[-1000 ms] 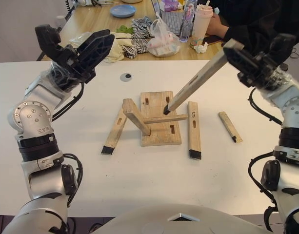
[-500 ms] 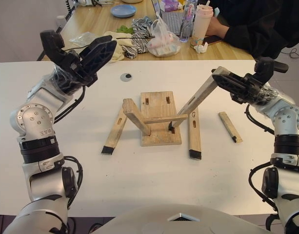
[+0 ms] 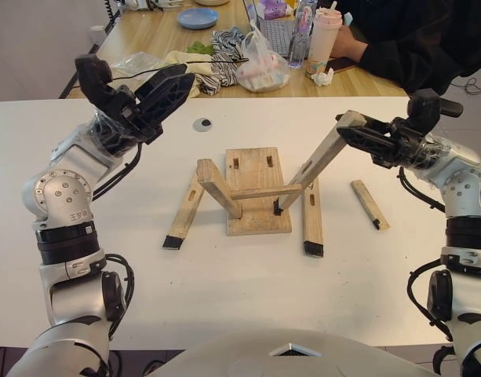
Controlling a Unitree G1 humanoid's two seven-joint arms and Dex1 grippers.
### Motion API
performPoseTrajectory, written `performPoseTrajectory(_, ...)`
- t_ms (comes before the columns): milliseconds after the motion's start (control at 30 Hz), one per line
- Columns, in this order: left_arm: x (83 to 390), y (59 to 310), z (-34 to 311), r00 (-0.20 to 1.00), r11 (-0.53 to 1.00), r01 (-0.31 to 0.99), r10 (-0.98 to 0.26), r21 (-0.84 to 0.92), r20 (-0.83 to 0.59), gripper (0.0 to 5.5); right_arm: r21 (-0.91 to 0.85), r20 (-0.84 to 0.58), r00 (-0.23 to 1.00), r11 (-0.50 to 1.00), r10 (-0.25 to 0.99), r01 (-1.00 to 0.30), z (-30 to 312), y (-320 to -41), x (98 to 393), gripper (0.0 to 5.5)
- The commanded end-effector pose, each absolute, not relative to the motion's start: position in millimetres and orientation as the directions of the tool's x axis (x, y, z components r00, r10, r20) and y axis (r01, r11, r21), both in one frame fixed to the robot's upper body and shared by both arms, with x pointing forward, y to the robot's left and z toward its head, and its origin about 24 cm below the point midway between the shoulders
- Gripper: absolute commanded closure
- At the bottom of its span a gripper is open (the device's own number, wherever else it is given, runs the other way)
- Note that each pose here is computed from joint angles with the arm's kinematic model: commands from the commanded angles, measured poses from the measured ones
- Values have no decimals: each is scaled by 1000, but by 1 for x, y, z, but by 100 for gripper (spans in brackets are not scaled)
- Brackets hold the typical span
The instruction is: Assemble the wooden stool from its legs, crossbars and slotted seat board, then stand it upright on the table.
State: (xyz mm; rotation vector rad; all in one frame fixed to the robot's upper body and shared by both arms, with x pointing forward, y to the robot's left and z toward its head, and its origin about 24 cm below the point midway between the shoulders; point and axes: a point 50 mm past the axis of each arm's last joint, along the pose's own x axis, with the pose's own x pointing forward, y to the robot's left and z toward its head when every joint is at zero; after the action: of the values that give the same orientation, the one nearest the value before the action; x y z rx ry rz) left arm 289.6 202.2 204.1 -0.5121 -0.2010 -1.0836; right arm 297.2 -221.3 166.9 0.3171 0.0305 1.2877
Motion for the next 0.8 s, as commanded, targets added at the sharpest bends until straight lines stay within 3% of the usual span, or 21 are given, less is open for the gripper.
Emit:
performPoseTrajectory(33, 288, 202, 202, 474, 382, 876, -794, -294, 380, 228, 254, 21, 243, 230, 970, -940, 157, -218, 292, 343)
performPoseTrajectory(500, 284, 198, 208, 450, 379, 890, -821, -254, 353, 228, 166, -102, 208, 222, 973, -961, 157, -218, 289, 344)
performPoseTrajectory(700, 298, 160, 229, 484, 487, 860, -873, -154, -59, 228, 123, -136, 209, 226, 968, -966, 154, -214, 291, 344)
performPoseTrajectory(800, 295, 138, 246, 369, 406, 906, -897, -123, -242, 228, 119, -137, 206, 223, 969, -968, 155, -213, 291, 344)
